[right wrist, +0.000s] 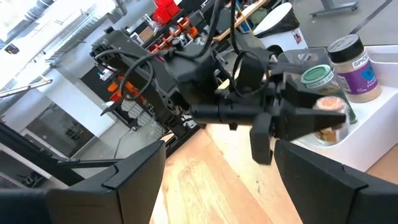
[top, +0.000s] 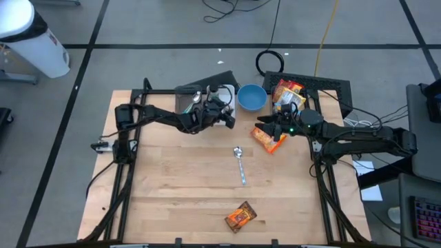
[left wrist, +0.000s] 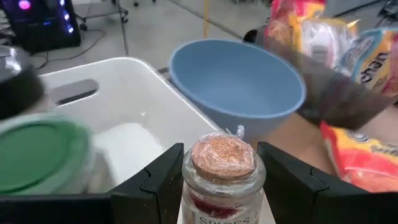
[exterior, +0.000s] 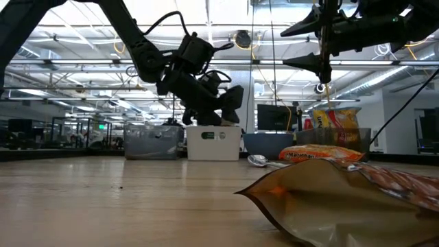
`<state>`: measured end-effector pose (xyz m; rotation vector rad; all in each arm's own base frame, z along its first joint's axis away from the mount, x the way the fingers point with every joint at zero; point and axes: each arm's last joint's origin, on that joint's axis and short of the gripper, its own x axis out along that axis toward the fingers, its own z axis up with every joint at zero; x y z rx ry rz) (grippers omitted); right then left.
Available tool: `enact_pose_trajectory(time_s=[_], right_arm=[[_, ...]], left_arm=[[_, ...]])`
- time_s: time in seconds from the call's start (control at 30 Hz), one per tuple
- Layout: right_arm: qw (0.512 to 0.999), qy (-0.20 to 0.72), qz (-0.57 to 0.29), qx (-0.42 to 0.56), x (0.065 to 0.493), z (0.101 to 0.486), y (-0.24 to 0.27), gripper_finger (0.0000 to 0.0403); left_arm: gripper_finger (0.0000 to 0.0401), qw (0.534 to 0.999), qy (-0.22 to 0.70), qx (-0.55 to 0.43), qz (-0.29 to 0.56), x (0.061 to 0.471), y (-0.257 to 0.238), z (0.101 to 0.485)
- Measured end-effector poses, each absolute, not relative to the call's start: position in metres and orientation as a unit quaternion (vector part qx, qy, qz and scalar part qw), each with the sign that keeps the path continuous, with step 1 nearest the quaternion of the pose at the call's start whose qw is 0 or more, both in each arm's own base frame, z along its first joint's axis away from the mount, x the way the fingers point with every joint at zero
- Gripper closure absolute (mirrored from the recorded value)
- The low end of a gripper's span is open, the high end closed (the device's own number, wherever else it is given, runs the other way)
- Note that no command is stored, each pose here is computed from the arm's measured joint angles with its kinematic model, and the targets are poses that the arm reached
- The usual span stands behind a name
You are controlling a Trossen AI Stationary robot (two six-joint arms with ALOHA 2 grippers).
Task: Pick & Place Food Item
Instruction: Put the brown seasoning bottle into the white bin
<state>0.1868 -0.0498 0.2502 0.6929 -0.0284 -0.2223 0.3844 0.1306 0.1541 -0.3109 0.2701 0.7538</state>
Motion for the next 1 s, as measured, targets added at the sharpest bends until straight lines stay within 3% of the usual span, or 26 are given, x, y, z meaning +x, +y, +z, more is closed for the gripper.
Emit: enact_pose_trajectory(time_s=[1.0], right_arm=[[0.933,-0.011,-0.110,0.343,0.187,0.249,-0.050,0.0110]], left_arm=[[0.0215,0.905,0.142,-0.171,0.364,0.387,0.137,0.134]])
